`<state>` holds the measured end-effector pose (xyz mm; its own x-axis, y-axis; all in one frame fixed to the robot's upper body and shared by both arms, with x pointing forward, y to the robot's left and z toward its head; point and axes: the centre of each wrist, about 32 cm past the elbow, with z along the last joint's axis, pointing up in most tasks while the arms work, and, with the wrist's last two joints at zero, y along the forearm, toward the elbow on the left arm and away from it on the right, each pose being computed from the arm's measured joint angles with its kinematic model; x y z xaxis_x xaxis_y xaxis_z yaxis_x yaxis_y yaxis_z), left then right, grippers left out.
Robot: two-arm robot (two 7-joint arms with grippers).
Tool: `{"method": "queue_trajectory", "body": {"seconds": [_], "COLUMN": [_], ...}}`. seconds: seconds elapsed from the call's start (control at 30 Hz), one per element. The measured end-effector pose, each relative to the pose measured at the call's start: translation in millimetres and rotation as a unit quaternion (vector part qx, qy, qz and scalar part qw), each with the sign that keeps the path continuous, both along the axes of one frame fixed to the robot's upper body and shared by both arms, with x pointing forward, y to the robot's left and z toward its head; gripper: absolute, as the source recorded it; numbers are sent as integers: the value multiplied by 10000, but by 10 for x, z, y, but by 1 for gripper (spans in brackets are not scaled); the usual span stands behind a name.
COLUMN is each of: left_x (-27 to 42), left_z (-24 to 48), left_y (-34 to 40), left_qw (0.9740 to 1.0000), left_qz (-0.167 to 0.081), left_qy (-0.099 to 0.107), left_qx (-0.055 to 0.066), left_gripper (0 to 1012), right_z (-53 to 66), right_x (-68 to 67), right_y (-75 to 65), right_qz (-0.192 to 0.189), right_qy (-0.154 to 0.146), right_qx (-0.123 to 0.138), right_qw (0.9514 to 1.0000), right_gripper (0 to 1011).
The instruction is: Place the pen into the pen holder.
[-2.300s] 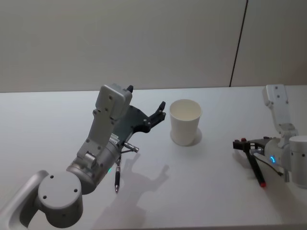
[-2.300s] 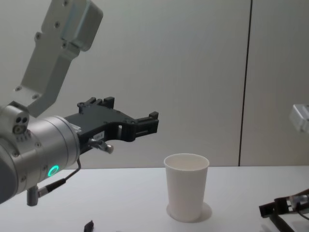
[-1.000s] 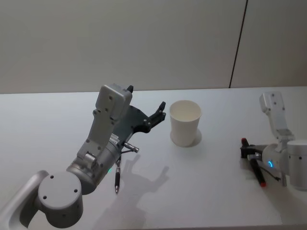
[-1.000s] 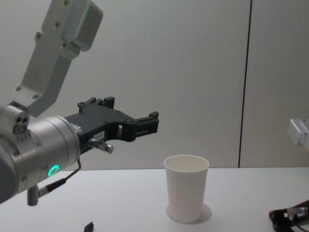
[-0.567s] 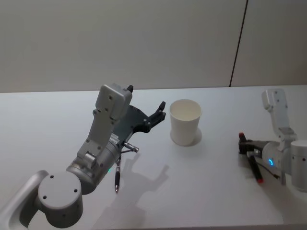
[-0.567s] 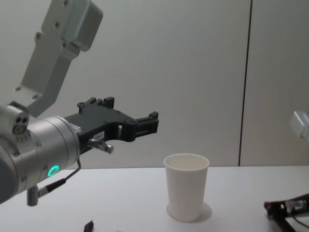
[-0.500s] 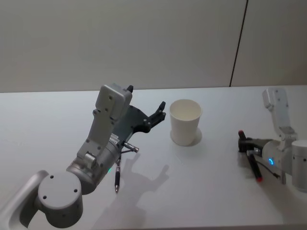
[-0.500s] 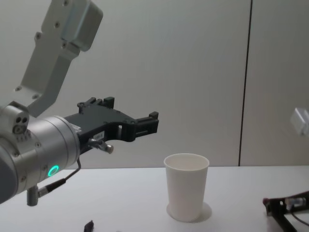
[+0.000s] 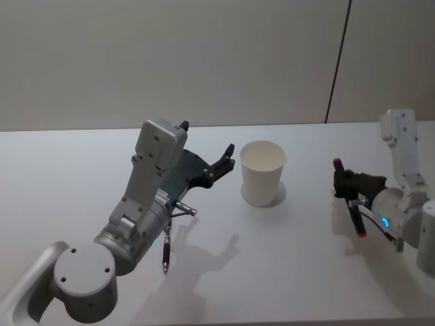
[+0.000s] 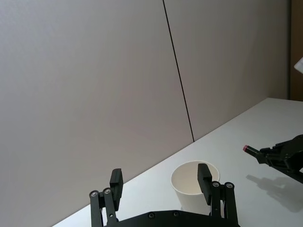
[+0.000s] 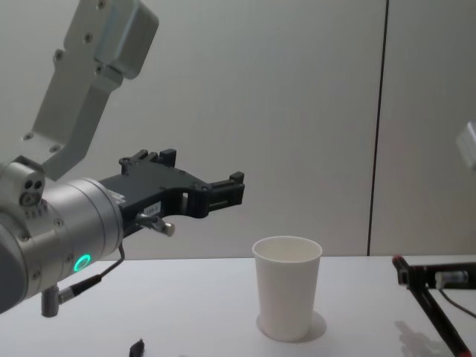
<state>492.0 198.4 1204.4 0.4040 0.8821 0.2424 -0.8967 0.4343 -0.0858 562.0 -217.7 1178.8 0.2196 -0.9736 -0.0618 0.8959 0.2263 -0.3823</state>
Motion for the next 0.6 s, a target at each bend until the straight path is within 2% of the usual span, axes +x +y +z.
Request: {"method": "queue_trajectory", "body": {"seconds": [0.03,0.13,0.37,0.47,0.6], "left_x": [0,0,0,0,0], "left_z": [0,0,0,0,0], "left_y": [0,0,0,0,0], "left_qw": [10000,10000,10000,10000,10000], "left_qz": [0,0,0,0,-1], "left_qy": [0,0,0,0,0], "left_qx": [0,0,0,0,0], "left_gripper": [1004,1004,1004,1004,1004], "right_z": [0,25,37,50,54], "right_x": [0,-52,-129,-165,-189], "right_y": [0,26,81,124,169], "right_qz": [0,42,107,147,187], "right_qy": [0,-319,-784,-1119,-1423], "right_qx": [0,41,90,139,199], "right_qw": [10000,9995,9968,9935,9894], "right_gripper": [185,185,185,185,185]}}
